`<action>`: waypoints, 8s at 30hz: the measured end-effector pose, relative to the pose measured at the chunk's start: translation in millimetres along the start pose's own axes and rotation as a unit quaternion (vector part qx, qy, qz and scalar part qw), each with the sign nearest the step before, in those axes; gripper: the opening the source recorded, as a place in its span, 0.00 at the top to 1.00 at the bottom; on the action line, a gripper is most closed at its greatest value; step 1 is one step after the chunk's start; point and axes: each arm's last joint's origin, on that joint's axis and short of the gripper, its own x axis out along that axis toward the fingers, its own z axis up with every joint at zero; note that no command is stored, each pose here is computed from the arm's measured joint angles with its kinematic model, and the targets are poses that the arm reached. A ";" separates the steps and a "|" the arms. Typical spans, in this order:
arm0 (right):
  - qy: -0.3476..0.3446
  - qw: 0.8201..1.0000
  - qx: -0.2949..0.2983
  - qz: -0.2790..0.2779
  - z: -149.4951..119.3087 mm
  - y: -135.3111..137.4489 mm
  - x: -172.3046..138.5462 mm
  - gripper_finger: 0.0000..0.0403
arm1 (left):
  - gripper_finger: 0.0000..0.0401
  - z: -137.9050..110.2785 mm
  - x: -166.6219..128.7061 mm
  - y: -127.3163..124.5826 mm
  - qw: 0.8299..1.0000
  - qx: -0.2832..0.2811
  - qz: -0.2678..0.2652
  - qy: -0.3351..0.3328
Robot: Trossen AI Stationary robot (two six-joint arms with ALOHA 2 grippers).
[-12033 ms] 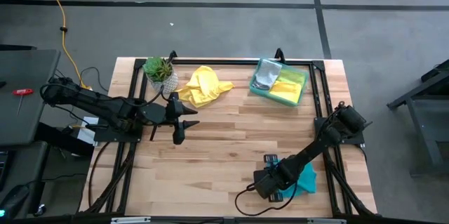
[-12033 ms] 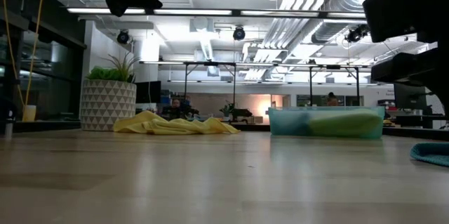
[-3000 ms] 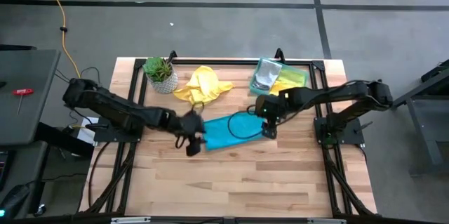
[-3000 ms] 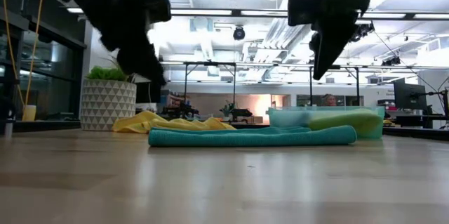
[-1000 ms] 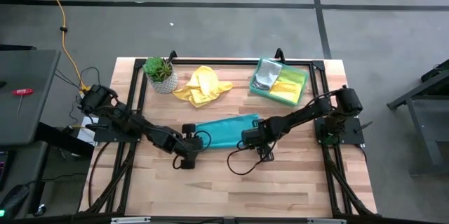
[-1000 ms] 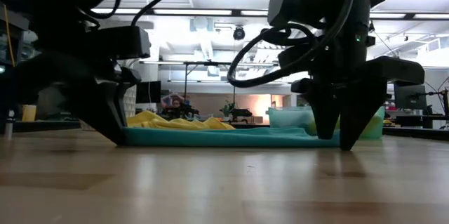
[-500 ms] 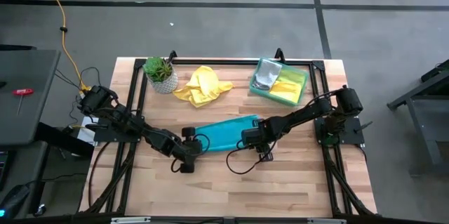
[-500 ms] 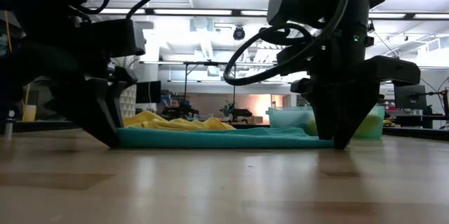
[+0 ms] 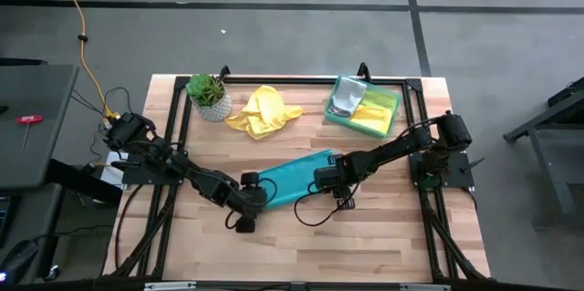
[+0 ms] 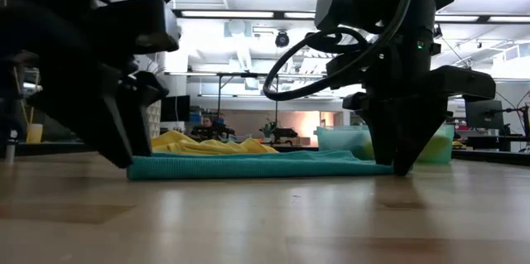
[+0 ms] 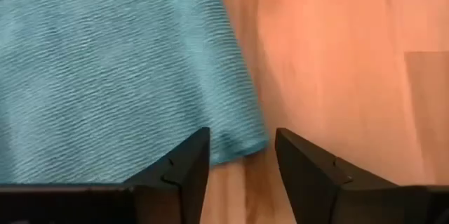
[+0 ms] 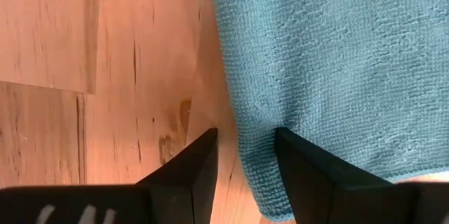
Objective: Fold microfiber towels
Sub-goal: Fold the blue towel
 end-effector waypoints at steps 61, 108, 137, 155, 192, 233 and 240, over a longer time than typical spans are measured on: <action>-0.052 0.992 0.112 0.014 9.0 20.8 -1.2 0.67 | 0.99 -7.9 11.0 0.7 0.993 0.076 0.037 0.079; -0.061 0.987 0.104 0.102 15.8 -4.8 -52.3 1.00 | 1.00 0.9 -62.1 3.0 0.986 -0.156 -0.029 0.048; -0.091 0.952 0.290 0.031 15.7 -57.0 -54.4 1.00 | 0.98 -3.2 -49.1 24.7 0.946 -0.303 0.114 0.035; -0.091 0.953 0.289 0.024 15.5 -57.3 -54.2 1.00 | 0.74 -14.6 -53.7 23.5 0.920 -0.353 0.164 0.048; -0.043 0.940 0.335 -0.039 -0.9 -83.4 -53.0 0.55 | 0.47 -2.5 -95.1 23.4 0.965 -0.190 0.164 -0.076; -0.240 0.761 0.575 0.183 -36.3 -62.4 19.5 0.49 | 1.00 -83.9 -24.2 72.8 0.941 -0.331 0.057 -0.042; -0.236 0.750 0.591 0.183 -34.6 -59.2 21.3 0.49 | 1.00 -84.1 -23.9 73.3 0.941 -0.328 0.064 -0.048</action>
